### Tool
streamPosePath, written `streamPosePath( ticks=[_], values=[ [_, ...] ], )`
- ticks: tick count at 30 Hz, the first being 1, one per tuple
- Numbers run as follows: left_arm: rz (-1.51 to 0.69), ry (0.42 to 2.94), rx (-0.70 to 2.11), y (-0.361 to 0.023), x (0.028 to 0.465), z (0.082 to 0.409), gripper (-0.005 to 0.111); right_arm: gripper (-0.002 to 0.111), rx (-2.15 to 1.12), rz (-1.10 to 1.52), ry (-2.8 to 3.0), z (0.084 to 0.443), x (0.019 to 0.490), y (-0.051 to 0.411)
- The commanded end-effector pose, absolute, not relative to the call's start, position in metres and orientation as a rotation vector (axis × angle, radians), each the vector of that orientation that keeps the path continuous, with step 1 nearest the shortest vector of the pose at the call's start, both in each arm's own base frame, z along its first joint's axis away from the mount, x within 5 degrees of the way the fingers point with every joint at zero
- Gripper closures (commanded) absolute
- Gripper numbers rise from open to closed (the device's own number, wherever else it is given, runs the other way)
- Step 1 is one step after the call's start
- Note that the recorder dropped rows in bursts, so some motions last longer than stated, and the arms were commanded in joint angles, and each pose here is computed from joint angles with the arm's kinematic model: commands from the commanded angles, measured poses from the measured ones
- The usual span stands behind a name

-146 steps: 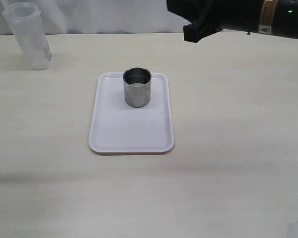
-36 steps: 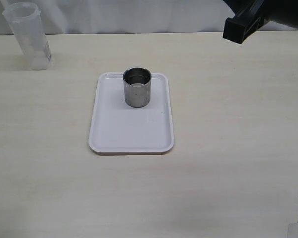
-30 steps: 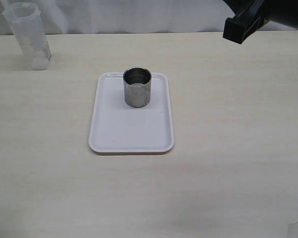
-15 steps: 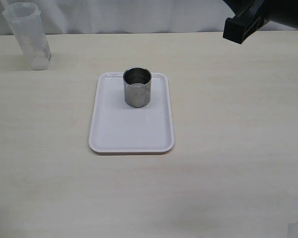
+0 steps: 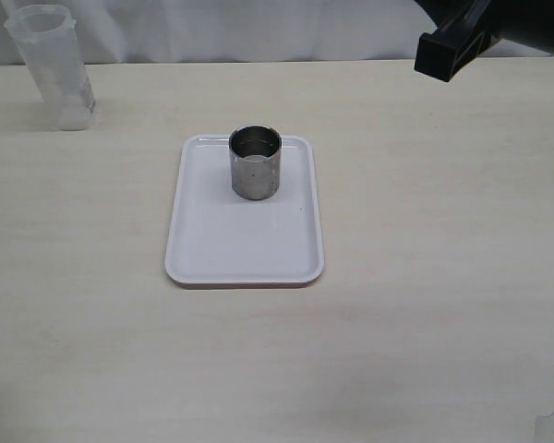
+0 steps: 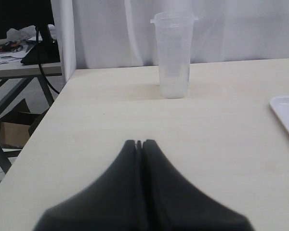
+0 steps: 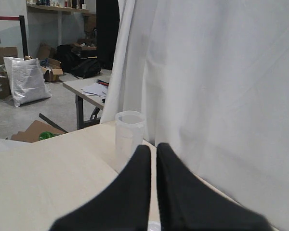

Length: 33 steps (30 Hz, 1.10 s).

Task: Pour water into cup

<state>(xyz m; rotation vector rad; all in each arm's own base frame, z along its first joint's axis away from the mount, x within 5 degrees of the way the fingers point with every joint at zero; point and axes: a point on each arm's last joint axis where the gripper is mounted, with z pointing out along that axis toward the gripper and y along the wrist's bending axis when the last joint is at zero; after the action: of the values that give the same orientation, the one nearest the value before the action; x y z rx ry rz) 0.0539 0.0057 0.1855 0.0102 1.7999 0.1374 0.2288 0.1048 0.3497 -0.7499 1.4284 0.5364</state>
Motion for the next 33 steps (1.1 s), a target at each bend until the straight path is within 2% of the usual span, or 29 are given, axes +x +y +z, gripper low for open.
streamPosePath(
  ticks=[1, 9, 15, 26, 33],
  values=[
    [0.134, 1.798, 0.006, 0.006, 0.054, 0.185, 0.107, 0.104, -0.739, 0.525, 1.433, 0.349, 0.229, 0.103],
    [0.134, 1.798, 0.006, 0.006, 0.054, 0.185, 0.107, 0.104, -0.711, 0.531, 1.437, 0.350, 0.230, 0.102],
    [0.134, 1.798, 0.006, 0.006, 0.054, 0.185, 0.107, 0.104, -0.559, 0.344, 1.429, 0.351, 0.232, 0.086],
    [0.133, 1.798, 0.005, 0.006, 0.054, 0.185, 0.107, 0.104, -0.405, 0.049, 1.234, 0.347, 0.162, 0.048],
    [0.133, 1.798, 0.005, 0.006, 0.054, 0.185, 0.107, 0.104, -0.372, 0.009, 1.175, 0.322, 0.107, 0.032]
  ],
)
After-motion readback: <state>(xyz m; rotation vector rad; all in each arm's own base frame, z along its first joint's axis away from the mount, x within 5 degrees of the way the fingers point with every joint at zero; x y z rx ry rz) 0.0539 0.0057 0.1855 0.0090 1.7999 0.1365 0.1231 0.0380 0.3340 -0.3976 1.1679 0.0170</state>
